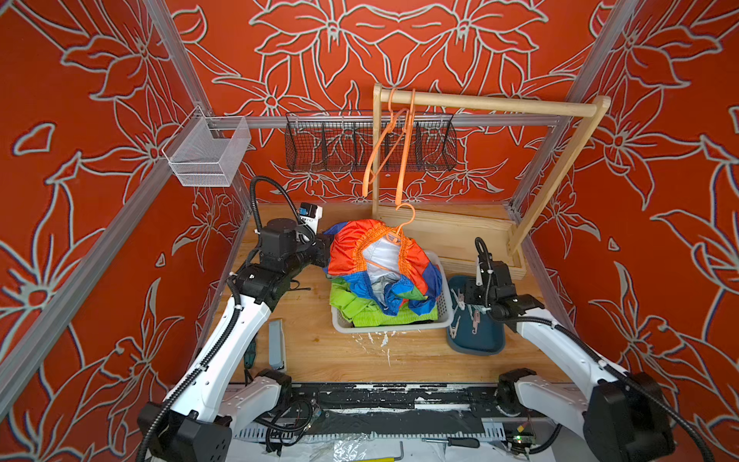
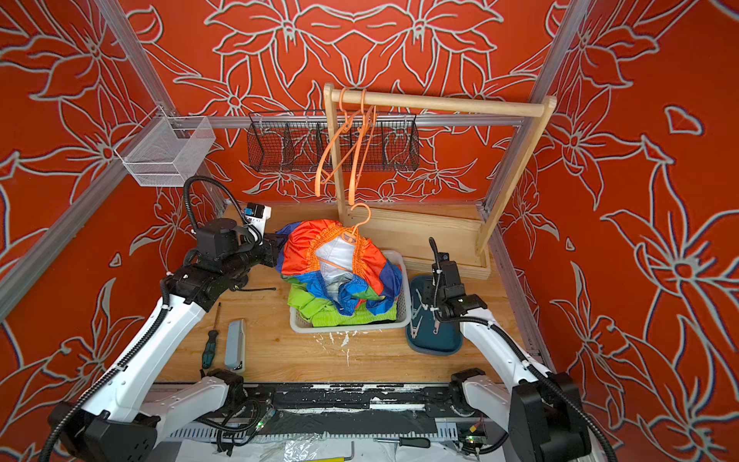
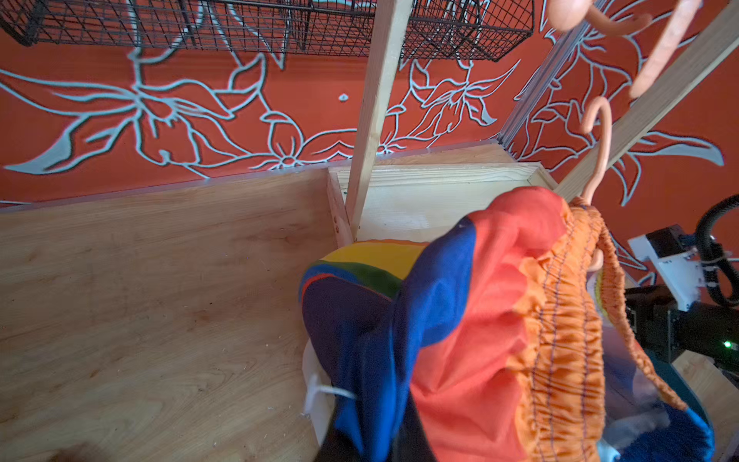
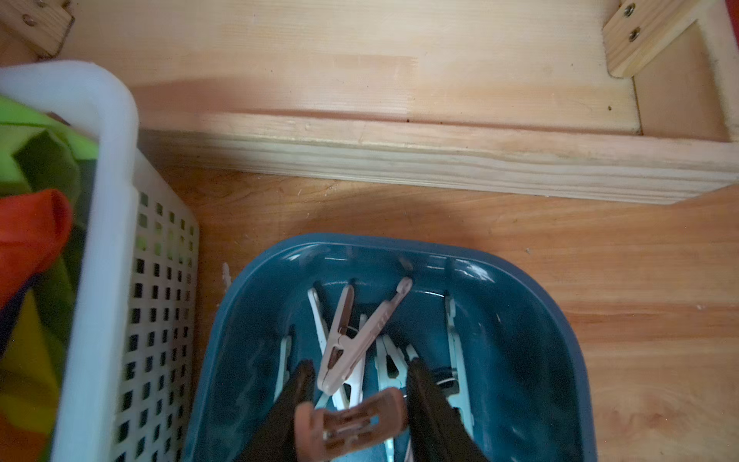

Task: Remove the clothespins securing shorts to the hanger
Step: Place the clothespin in the storage box, then remove the shorts from the hanger.

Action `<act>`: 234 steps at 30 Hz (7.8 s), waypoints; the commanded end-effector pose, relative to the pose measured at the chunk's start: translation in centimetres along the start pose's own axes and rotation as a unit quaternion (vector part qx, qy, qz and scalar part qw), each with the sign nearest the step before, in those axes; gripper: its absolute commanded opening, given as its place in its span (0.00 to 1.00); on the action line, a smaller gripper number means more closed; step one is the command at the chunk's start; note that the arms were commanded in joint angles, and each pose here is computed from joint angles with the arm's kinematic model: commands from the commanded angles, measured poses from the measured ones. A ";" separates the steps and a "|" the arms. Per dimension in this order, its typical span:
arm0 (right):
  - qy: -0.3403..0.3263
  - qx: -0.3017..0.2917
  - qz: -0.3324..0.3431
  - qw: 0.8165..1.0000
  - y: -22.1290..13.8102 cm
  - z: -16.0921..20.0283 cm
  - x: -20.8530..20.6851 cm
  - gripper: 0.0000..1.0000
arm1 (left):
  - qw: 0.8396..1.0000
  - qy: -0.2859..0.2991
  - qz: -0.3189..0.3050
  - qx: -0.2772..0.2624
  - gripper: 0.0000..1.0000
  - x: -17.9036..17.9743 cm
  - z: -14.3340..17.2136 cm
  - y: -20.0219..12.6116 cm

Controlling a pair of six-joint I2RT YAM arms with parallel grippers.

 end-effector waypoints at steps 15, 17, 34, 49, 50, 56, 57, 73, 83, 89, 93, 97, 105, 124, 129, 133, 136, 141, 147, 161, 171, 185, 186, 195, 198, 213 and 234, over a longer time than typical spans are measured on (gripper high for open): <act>-0.005 -0.153 -0.260 0.953 -10.7 -8.5 5.5 0.59 | 0.996 0.002 0.082 -0.043 0.00 -1.3 -1.2 -0.3; 0.000 -0.156 -0.318 0.935 -12.3 -10.1 7.0 0.60 | 0.995 0.001 0.086 -0.043 0.00 -1.3 -1.1 -0.2; 0.072 -0.137 -0.528 0.835 -12.2 -15.2 13.4 0.62 | 0.992 -0.010 0.116 -0.042 0.00 -1.7 -0.9 0.5; 0.060 -0.109 -0.561 0.819 -11.1 -14.4 17.3 0.44 | 0.992 -0.009 0.115 -0.044 0.00 -1.7 -0.9 0.4; 0.059 -0.108 -0.563 0.817 -11.2 -14.5 17.4 0.39 | 0.992 -0.009 0.115 -0.042 0.00 -1.7 -0.9 0.5; 0.059 -0.104 -0.570 0.813 -11.3 -14.5 17.7 0.10 | 0.994 -0.007 0.103 -0.039 0.00 -1.5 -0.8 0.5; 0.058 -0.104 -0.570 0.813 -11.4 -14.5 17.7 0.06 | 0.994 -0.008 0.102 -0.037 0.00 -1.4 -0.7 0.6; -0.004 -0.120 -0.543 0.831 -11.5 -16.2 18.8 0.00 | 0.997 0.047 0.002 -0.053 0.97 -2.3 -3.1 -2.4; 0.002 -0.115 -0.570 0.814 -11.6 -17.0 19.9 0.00 | 0.986 0.166 -0.020 -0.021 0.97 -8.8 -1.8 -0.5; -0.006 -0.112 -0.583 0.805 -13.0 -16.7 20.3 0.00 | 0.980 0.190 -0.063 -0.018 0.97 -9.5 -0.8 1.6; -0.010 -0.107 -0.594 0.797 -13.7 -16.3 20.4 0.00 | 0.978 0.189 -0.086 -0.019 0.97 -9.3 -0.6 2.5; -0.012 -0.105 -0.603 0.790 -14.4 -15.7 20.5 0.00 | 0.978 0.187 -0.090 -0.024 0.98 -9.5 -0.8 3.3; -0.020 -0.097 -0.606 0.789 -15.1 -14.7 19.9 0.00 | 0.972 0.204 -0.113 -0.014 0.09 -9.6 -1.4 4.7; -0.101 -0.070 -0.572 0.811 -13.8 -10.5 17.8 0.00 | 0.968 0.198 -0.156 -0.022 0.00 -6.9 -4.4 2.4; -0.131 -0.094 -0.569 0.806 -16.2 -9.9 16.4 0.00 | 0.971 0.171 -0.168 -0.005 0.00 -4.4 -4.5 3.0; -0.138 -0.103 -0.562 0.809 -17.3 -9.6 15.5 0.00 | 0.972 0.153 -0.178 0.017 0.00 -2.1 -4.2 4.0; -0.136 -0.110 -0.555 0.813 -17.6 -9.5 14.7 0.00 | 0.974 0.135 -0.181 0.034 0.00 -0.5 -3.5 4.9; -0.116 -0.134 -0.541 0.822 -18.1 -10.1 13.3 0.00 | 0.976 0.116 -0.177 0.054 0.00 0.5 -1.8 5.9; -0.074 -0.177 -0.516 0.835 -18.2 -12.0 11.6 0.00 | 0.975 0.109 -0.175 0.077 0.00 0.5 -0.3 5.7; 0.035 -0.211 -0.524 0.824 -14.4 -16.2 11.3 0.00 | 0.988 0.100 -0.107 0.051 0.00 -4.7 0.1 3.1; 0.018 -0.199 -0.547 0.813 -11.6 -17.8 15.9 0.00 | 0.992 0.124 -0.002 -0.008 0.00 -13.8 -3.3 3.2; -0.015 -0.157 -0.589 0.792 -11.5 -16.8 22.8 0.00 | 0.995 0.086 0.048 0.013 0.00 -17.9 2.8 8.7; -0.015 -0.156 -0.591 0.791 -11.4 -16.9 23.1 0.00 | 0.995 0.084 0.051 0.015 0.00 -18.3 3.1 8.7; -0.024 -0.138 -0.598 0.789 -10.7 -16.0 24.2 0.00 | 0.996 0.054 0.020 0.066 0.00 -18.1 9.7 7.9; -0.030 -0.136 -0.595 0.792 -10.8 -15.6 24.0 0.00 | 0.995 0.059 -0.018 0.082 0.00 -16.7 12.3 7.7; -0.036 -0.141 -0.628 0.765 -12.2 -17.1 26.8 0.00 | 0.991 0.063 -0.062 0.097 0.00 -15.8 17.2 10.0; -0.104 -0.200 -0.669 0.708 -19.6 -19.7 31.7 0.00 | 0.991 0.063 -0.077 0.094 0.00 -15.0 18.0 10.1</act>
Point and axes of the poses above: each gripper's point midway between its finger pads, its own y axis out along the fingers, its own x axis along the line the jaws close on, z = x × y, the point moved 8 cm from there along -y, back along the fingers, and after that the axes turned 9 degrees about y, right-handed, at the moved point
